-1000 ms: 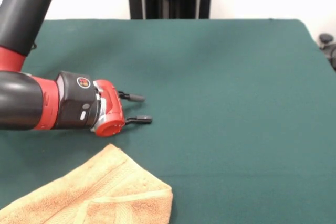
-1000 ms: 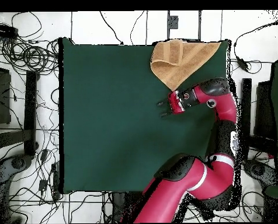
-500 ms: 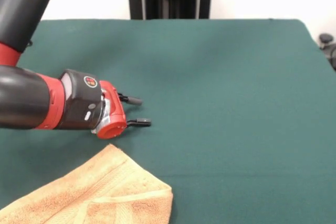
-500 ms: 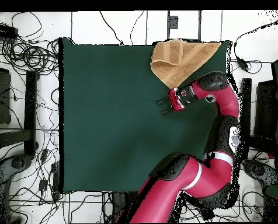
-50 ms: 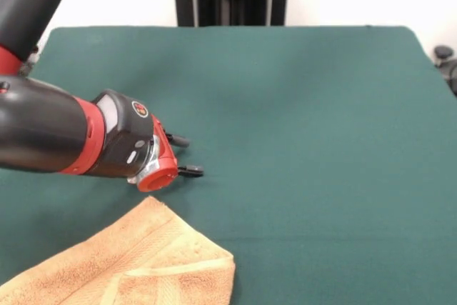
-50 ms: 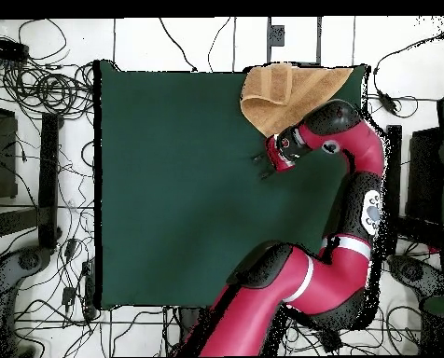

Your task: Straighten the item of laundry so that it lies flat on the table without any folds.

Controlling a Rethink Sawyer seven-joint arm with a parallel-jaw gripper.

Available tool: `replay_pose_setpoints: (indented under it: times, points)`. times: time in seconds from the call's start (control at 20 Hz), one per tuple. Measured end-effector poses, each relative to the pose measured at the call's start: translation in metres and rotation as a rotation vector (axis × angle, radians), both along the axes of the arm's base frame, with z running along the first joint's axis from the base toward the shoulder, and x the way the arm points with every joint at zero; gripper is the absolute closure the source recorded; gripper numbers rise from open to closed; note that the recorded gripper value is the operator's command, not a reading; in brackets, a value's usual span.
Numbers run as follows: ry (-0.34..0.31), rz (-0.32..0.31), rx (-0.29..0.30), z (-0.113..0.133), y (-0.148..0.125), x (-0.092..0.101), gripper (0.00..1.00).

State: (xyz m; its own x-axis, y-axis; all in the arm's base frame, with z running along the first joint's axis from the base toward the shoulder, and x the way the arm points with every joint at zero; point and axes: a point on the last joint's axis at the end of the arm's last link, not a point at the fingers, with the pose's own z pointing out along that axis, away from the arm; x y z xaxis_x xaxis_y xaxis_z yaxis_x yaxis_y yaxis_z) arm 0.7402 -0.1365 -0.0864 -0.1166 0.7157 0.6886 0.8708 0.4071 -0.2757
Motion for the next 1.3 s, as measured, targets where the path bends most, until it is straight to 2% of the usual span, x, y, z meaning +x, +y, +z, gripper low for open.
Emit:
replay_pose_setpoints:
  times: [0.65,1.3]
  points:
    - [-0.076,-0.013,-0.068,0.010,-0.012,0.015,0.00]
    - [-0.252,-0.053,-0.177,0.049,-0.032,0.053,0.00]
